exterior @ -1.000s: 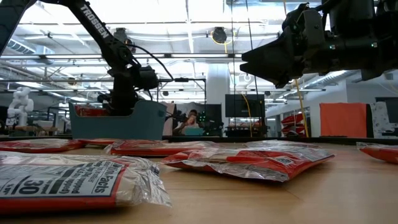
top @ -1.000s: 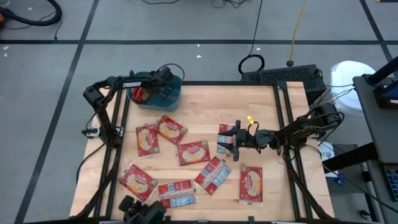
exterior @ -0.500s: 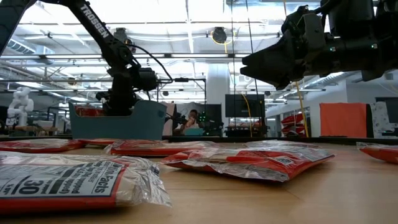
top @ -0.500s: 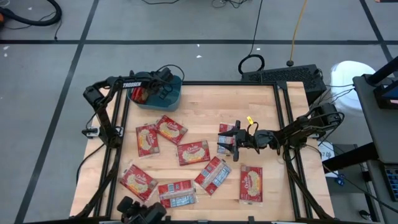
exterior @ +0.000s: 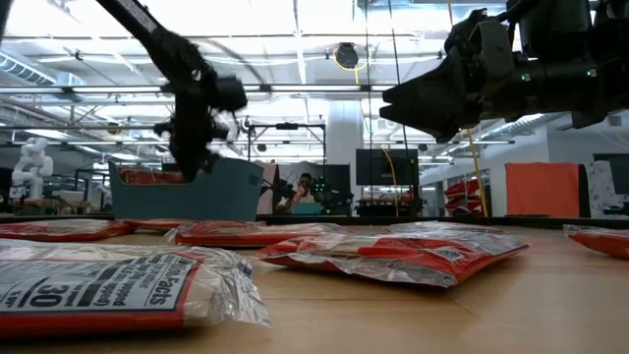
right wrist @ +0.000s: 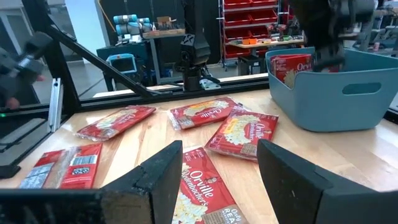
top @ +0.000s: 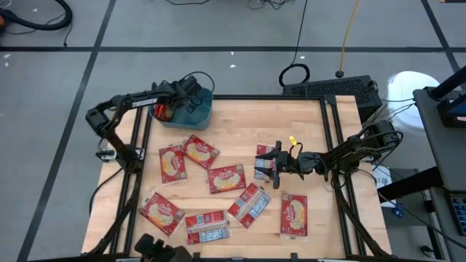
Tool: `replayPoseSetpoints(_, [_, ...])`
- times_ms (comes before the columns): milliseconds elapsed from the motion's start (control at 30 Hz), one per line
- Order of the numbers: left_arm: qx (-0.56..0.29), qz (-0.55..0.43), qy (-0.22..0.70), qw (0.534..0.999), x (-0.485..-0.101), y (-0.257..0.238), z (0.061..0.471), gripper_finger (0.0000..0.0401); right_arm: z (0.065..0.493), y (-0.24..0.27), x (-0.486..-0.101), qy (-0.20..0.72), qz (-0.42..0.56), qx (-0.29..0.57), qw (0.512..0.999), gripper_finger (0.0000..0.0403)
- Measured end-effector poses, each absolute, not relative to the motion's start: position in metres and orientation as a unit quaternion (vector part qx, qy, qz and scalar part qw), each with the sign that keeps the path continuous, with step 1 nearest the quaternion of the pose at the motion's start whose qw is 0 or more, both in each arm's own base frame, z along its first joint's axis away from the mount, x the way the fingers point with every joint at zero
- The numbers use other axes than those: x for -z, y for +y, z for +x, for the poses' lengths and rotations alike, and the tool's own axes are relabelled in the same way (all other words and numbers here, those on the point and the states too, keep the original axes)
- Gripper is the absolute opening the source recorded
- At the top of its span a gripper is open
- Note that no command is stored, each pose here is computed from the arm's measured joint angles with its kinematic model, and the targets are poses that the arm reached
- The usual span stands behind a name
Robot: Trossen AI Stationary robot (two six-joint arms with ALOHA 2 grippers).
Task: Sort popcorn bags into baskets
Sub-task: Put the red popcorn bag into the blue bin
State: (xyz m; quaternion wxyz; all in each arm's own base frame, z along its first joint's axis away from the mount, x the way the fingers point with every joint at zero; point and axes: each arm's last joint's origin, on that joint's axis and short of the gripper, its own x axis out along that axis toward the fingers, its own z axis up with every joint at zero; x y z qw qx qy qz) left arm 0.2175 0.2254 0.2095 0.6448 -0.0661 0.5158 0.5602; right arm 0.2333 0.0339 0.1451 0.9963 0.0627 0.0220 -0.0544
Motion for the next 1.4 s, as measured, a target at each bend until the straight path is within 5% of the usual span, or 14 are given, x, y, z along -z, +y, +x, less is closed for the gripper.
replayPoseSetpoints(300, [-0.403,-0.056,0.392,0.825,-0.277,0.153,0.238,0.0072,0.233,0.033,-0.145,0.019,0.105,0.074,0.991,0.0201])
replayPoseSetpoints(633, [-0.219,-0.016,0.275,0.936,-0.266,0.028,0.235,0.0072,0.230,0.042,-0.141,0.024,0.175,0.114,0.978,0.0201])
replayPoseSetpoints(1000, [-0.063,0.000,0.193,0.979,-0.228,-0.066,0.213,0.0072,0.238,0.084,-0.146,0.062,0.149,0.163,0.973,0.0201])
replayPoseSetpoints(1400, [-0.109,-0.023,0.169,0.979,-0.196,-0.090,0.201,0.0072,0.253,0.119,-0.164,0.105,0.119,0.154,0.975,0.0201])
